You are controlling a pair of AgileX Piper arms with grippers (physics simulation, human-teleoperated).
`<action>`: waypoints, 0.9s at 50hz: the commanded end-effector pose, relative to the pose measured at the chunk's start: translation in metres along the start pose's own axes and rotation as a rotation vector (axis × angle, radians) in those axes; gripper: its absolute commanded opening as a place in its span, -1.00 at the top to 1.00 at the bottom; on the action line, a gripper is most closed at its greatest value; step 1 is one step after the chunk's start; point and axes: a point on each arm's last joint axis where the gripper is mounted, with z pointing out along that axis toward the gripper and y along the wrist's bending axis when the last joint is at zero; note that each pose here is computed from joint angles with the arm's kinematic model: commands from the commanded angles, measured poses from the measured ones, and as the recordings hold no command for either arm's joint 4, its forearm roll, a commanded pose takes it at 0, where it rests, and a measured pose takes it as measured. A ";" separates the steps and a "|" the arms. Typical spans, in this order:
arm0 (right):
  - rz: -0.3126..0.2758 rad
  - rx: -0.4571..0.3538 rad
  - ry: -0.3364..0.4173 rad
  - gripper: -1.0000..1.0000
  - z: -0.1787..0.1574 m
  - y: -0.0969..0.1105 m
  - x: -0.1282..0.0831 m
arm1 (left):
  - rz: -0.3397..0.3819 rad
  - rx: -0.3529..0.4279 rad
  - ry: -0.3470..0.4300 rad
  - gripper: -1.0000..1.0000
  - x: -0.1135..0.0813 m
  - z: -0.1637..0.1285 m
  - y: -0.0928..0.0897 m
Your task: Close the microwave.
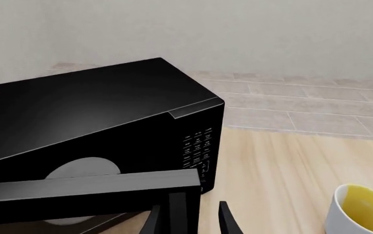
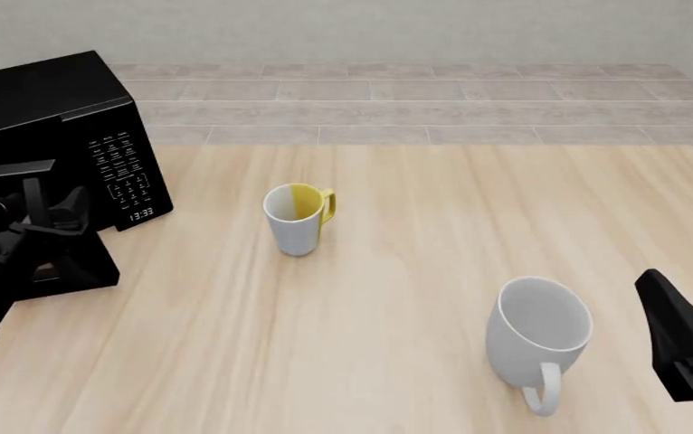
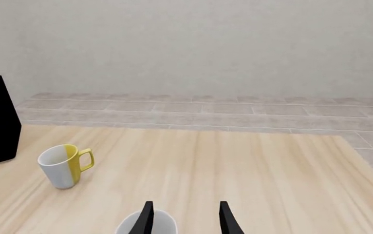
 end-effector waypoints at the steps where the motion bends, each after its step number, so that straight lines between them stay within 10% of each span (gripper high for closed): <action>1: -0.006 0.001 -0.007 -1.00 -0.003 0.000 0.000 | -0.004 -0.103 0.046 -1.00 -0.007 0.022 0.018; 45: 0.004 -0.007 -0.014 -1.00 -0.006 0.000 0.000 | -0.071 -0.123 0.099 -1.00 -0.036 0.064 0.027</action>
